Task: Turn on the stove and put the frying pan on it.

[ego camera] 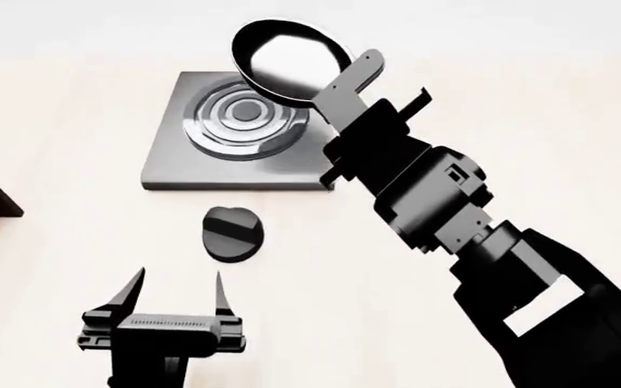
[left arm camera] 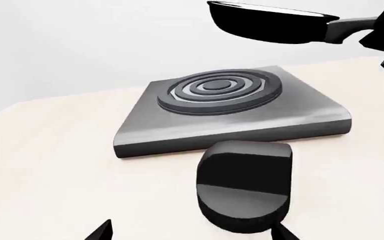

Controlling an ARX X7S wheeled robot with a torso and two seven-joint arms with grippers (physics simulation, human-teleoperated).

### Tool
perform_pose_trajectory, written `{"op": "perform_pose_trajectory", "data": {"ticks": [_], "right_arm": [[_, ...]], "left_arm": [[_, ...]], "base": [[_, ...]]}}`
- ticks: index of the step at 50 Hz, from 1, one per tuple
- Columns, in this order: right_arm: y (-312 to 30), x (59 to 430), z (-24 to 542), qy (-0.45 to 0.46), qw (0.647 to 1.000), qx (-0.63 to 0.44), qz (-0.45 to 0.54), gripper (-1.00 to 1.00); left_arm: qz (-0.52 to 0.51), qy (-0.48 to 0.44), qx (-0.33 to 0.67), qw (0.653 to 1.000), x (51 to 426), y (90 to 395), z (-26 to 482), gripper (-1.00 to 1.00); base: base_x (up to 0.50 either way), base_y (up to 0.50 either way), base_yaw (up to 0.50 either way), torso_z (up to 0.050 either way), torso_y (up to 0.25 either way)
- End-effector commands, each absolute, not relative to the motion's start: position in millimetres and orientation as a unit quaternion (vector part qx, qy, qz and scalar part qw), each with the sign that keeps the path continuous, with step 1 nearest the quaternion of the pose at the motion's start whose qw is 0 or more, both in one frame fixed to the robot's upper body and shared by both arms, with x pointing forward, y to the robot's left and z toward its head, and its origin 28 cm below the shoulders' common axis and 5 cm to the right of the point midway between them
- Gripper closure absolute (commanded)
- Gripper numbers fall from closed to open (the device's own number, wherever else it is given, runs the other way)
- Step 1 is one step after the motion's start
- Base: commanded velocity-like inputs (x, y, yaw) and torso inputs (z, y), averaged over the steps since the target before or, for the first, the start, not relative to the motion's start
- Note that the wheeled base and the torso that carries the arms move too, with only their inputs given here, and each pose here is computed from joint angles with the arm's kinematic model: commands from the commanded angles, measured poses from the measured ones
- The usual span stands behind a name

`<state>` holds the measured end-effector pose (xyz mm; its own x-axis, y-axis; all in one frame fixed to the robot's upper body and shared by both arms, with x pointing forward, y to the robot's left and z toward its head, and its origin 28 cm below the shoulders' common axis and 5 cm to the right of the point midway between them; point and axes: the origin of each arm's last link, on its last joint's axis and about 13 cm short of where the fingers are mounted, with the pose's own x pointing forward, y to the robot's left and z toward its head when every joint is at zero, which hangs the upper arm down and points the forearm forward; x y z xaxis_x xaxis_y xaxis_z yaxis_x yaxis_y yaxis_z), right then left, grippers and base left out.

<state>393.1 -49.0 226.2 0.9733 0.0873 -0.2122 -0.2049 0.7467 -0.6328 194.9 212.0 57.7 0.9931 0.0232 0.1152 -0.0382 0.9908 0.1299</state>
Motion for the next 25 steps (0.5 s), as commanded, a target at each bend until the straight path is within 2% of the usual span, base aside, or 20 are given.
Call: {"op": "perform_pose_trajectory", "data": {"ticks": [1, 7, 25], "right_arm": [[-26, 395, 247, 0.028, 0.929, -0.363, 0.064, 1.00], [-17, 397, 249, 0.023, 0.929, -0.364, 0.064, 1.00], [7, 393, 251, 0.000, 0.922, -0.380, 0.080, 1.00]], "left_arm": [[0.010, -0.063, 0.058, 0.996, 196, 213, 59, -1.00], [0.006, -0.058, 0.051, 0.997, 196, 213, 59, -1.00], [0.005, -0.054, 0.042, 0.998, 196, 216, 59, -1.00]], "base": [[0.00, 0.00, 0.00, 0.000, -0.250], [0.00, 0.00, 0.00, 0.000, -0.250], [0.00, 0.00, 0.00, 0.000, 0.001]]}}
